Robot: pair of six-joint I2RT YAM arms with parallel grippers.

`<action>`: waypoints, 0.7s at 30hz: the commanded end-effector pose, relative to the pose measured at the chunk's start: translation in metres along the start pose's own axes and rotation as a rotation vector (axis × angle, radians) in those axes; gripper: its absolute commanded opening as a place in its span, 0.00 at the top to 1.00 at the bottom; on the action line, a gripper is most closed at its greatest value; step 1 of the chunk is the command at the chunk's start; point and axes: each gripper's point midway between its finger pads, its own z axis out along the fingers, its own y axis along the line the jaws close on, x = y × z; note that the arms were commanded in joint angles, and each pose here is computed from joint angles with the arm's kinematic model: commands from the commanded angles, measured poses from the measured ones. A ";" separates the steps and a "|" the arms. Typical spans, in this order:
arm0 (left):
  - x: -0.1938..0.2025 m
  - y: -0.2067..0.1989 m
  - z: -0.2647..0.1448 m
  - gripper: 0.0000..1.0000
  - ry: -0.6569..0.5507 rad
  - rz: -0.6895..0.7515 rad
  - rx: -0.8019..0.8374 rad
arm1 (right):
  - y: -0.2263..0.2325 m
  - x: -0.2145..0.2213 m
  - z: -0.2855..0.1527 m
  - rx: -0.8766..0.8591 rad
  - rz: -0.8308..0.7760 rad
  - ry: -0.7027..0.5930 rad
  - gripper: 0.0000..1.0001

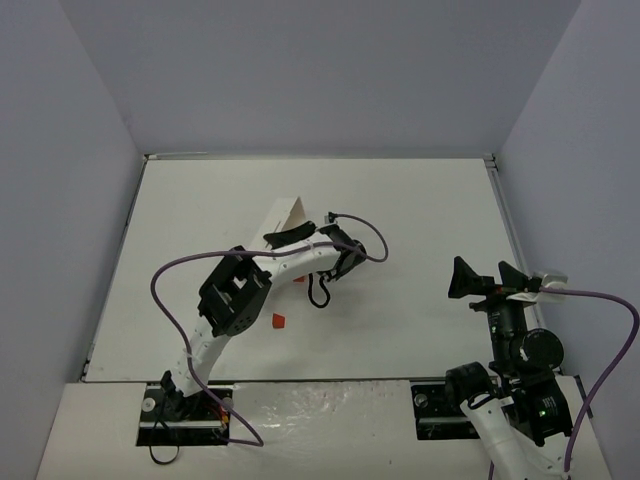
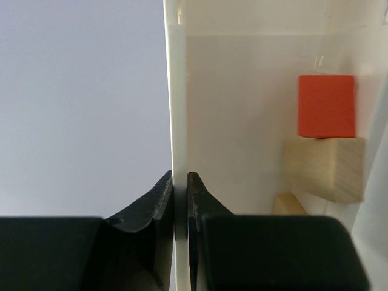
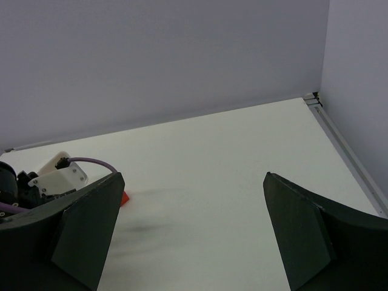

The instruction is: Build the wood block tower

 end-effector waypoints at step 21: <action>0.017 0.089 -0.010 1.00 0.038 0.219 -0.078 | 0.008 -0.021 0.005 -0.022 0.024 -0.066 0.04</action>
